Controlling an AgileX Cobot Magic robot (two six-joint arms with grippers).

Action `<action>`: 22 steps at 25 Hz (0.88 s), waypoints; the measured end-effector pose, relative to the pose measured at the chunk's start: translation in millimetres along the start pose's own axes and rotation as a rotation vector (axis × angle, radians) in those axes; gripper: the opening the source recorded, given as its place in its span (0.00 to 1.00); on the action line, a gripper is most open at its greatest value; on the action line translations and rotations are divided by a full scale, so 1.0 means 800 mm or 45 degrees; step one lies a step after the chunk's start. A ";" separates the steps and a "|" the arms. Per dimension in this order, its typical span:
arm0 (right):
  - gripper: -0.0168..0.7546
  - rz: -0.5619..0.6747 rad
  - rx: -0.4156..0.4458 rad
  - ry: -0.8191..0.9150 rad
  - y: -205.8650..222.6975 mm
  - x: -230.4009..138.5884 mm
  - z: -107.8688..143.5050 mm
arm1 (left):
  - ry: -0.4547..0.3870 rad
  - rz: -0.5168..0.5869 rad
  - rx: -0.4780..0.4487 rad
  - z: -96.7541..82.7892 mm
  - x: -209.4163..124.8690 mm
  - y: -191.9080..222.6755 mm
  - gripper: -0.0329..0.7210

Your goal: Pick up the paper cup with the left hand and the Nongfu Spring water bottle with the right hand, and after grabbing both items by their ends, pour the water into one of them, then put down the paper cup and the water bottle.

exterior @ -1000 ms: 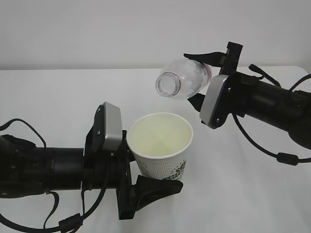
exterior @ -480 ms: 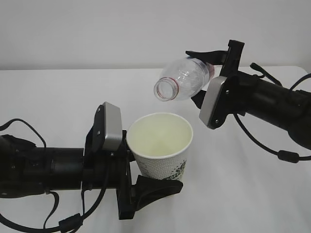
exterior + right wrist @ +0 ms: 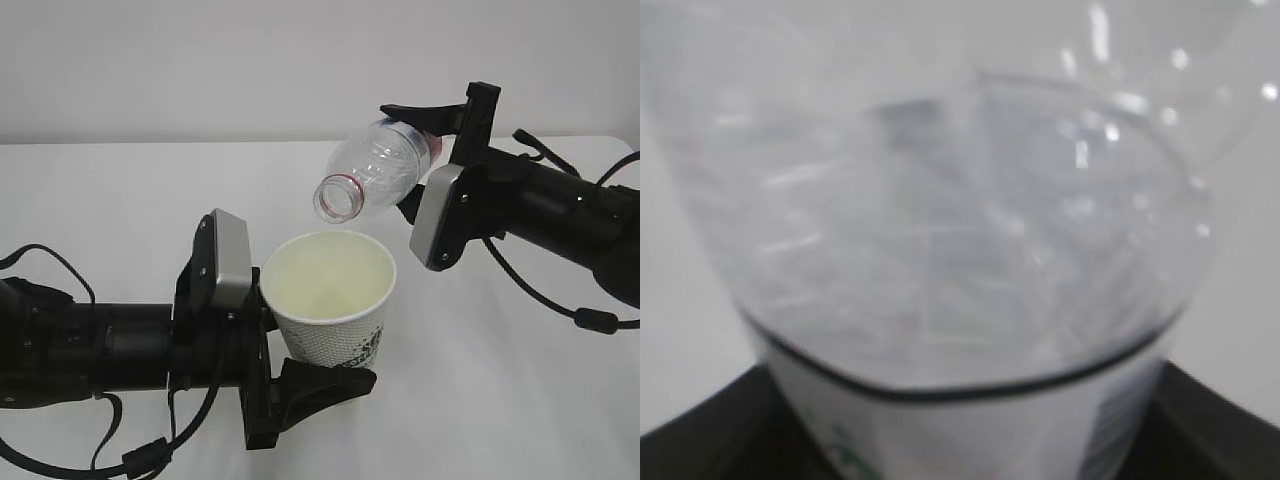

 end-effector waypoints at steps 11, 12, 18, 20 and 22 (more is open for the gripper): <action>0.71 0.006 -0.002 -0.063 0.000 -0.001 0.000 | -0.010 -0.010 0.019 0.003 0.001 0.000 0.80; 0.71 0.012 -0.005 -0.062 0.000 -0.002 -0.001 | -0.010 -0.010 0.019 0.003 0.001 0.000 0.80; 0.71 0.038 -0.014 -0.079 0.000 -0.006 -0.002 | -0.009 0.013 0.031 0.005 -0.002 0.000 0.80; 0.71 0.038 -0.014 -0.093 0.000 -0.006 -0.002 | -0.009 0.028 0.040 0.006 -0.004 0.000 0.80; 0.71 0.040 -0.014 -0.095 0.000 -0.006 -0.002 | -0.009 0.033 0.042 0.006 -0.005 0.000 0.80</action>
Point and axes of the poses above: a point on each arm's last joint axis where the gripper is mounted, y pointing out along that axis toward the gripper, z along the wrist's bending axis when the last joint is at zero, x = y × z, the point moved 6 cm from there along y, pointing out along that axis toward the gripper, and after that the axes turned 10 degrees about -y, right-handed, at the moved point
